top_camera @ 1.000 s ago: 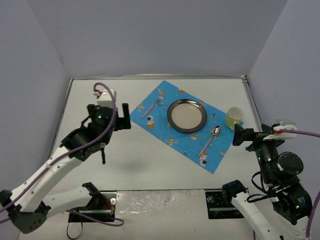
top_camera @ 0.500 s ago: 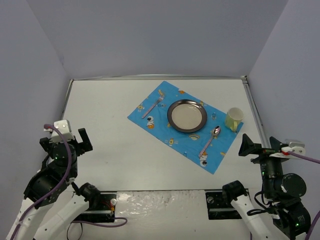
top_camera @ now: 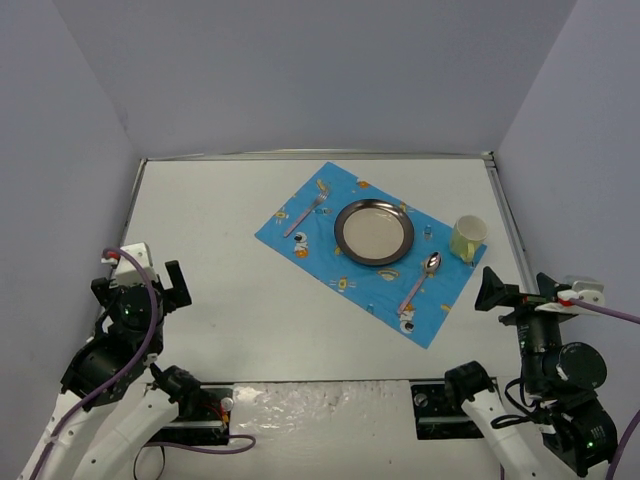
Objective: Set the dinner table for one person
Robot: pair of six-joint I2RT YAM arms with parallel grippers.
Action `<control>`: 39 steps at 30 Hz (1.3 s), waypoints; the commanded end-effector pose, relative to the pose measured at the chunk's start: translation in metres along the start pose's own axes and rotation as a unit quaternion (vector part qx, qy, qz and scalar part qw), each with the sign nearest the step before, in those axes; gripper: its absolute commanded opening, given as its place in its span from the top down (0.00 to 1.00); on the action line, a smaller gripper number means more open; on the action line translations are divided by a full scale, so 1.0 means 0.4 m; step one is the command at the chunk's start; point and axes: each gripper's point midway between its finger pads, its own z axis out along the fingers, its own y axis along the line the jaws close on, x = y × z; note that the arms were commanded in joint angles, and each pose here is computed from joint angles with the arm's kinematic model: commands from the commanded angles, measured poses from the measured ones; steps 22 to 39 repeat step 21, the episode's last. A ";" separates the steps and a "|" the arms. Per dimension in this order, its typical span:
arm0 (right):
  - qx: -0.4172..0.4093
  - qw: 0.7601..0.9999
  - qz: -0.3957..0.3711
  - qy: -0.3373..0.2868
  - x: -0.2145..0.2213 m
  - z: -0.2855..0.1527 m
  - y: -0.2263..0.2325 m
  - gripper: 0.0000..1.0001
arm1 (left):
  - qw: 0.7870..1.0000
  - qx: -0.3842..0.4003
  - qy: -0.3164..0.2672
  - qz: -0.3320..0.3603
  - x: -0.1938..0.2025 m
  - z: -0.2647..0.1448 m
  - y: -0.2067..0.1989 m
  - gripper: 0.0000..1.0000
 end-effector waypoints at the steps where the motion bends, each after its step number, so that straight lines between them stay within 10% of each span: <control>1: -0.002 1.000 0.006 -0.019 -0.038 0.037 0.019 0.00 | 0.999 0.001 -0.022 -0.031 -0.038 0.003 -0.007 0.03; 39: -0.025 1.000 -0.001 -0.019 -0.055 0.070 0.055 0.00 | 0.999 -0.005 -0.017 -0.031 -0.035 0.011 -0.004 0.03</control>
